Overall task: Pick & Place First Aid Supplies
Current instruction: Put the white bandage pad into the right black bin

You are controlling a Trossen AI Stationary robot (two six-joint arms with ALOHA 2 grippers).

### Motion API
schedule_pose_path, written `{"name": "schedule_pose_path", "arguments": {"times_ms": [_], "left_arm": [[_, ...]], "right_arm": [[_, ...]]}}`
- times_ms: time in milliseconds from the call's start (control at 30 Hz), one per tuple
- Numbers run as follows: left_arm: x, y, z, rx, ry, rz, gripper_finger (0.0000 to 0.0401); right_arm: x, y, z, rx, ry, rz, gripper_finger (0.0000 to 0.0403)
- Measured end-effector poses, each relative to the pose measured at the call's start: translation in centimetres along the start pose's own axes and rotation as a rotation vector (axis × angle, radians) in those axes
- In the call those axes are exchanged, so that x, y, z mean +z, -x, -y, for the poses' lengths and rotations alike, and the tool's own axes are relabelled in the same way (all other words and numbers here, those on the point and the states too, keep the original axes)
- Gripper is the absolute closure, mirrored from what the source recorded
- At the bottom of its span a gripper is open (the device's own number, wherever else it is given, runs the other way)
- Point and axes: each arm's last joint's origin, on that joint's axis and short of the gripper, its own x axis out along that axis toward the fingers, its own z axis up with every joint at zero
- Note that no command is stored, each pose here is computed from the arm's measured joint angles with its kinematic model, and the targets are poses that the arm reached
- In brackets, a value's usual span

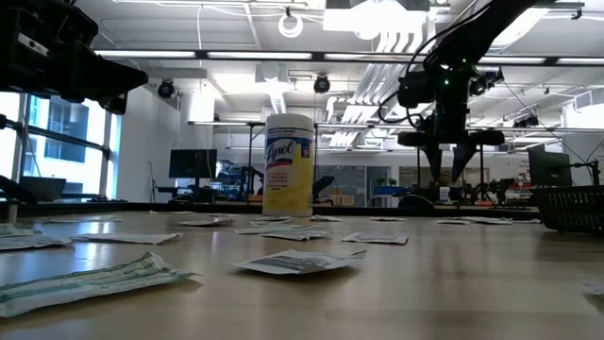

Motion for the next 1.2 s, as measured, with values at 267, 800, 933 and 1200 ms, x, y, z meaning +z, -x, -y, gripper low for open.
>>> {"name": "schedule_pose_path", "arguments": {"times_ms": [267, 800, 933, 1200], "left_arm": [[0.0, 0.0, 0.0, 0.000, 0.000, 0.000, 0.0400], [0.0, 0.0, 0.0, 0.001, 0.000, -0.001, 0.0400], [0.0, 0.0, 0.0, 0.000, 0.000, 0.000, 0.0400], [0.0, 0.0, 0.0, 0.001, 0.000, 0.000, 0.0400]], "right_arm": [[-1.2, -4.6, 0.3, 0.072, -0.099, 0.009, 0.0247], [-1.9, -7.1, 0.0, -0.029, -0.061, 0.085, 0.0276], [-1.9, -8.0, -0.3, -0.035, -0.054, 0.076, 0.0276], [-2.2, -8.1, -0.4, -0.040, -0.085, 0.075, 0.0300]]}}
